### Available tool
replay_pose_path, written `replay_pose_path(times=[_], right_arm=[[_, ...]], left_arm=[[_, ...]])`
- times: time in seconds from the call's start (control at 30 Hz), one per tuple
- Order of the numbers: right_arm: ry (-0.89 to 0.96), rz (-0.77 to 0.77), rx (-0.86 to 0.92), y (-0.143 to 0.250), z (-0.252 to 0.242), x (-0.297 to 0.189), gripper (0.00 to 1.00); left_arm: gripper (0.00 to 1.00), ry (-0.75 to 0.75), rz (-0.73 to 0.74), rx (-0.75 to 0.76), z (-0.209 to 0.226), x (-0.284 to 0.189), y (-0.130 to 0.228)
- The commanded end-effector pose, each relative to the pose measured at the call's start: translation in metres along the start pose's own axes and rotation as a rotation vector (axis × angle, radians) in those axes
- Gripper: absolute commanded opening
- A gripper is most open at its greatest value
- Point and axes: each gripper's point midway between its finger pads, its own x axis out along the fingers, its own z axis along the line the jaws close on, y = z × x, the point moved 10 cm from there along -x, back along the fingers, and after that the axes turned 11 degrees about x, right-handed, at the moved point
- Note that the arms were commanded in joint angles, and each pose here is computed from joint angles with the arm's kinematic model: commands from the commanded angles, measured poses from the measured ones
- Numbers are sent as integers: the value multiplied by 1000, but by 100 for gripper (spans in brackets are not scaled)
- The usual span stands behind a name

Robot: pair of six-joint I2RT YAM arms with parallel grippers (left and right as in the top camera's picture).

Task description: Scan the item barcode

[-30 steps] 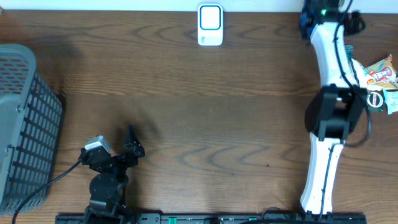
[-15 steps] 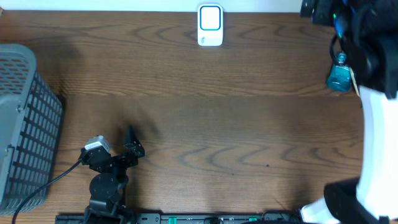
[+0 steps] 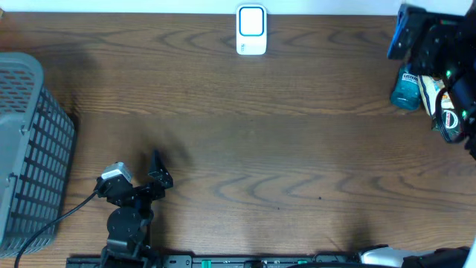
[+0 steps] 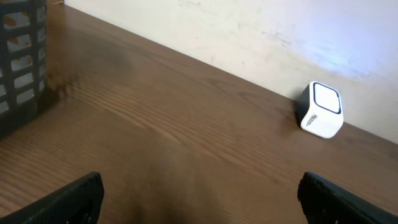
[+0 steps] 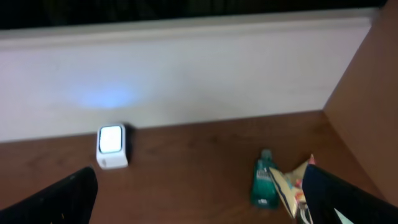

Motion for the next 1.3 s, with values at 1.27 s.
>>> replay_pose_path(times=[1.27], right_arm=[[-114,-357,150,100,-83,-106,99]], left_arm=[[97,-15,33,6,2,2,9]])
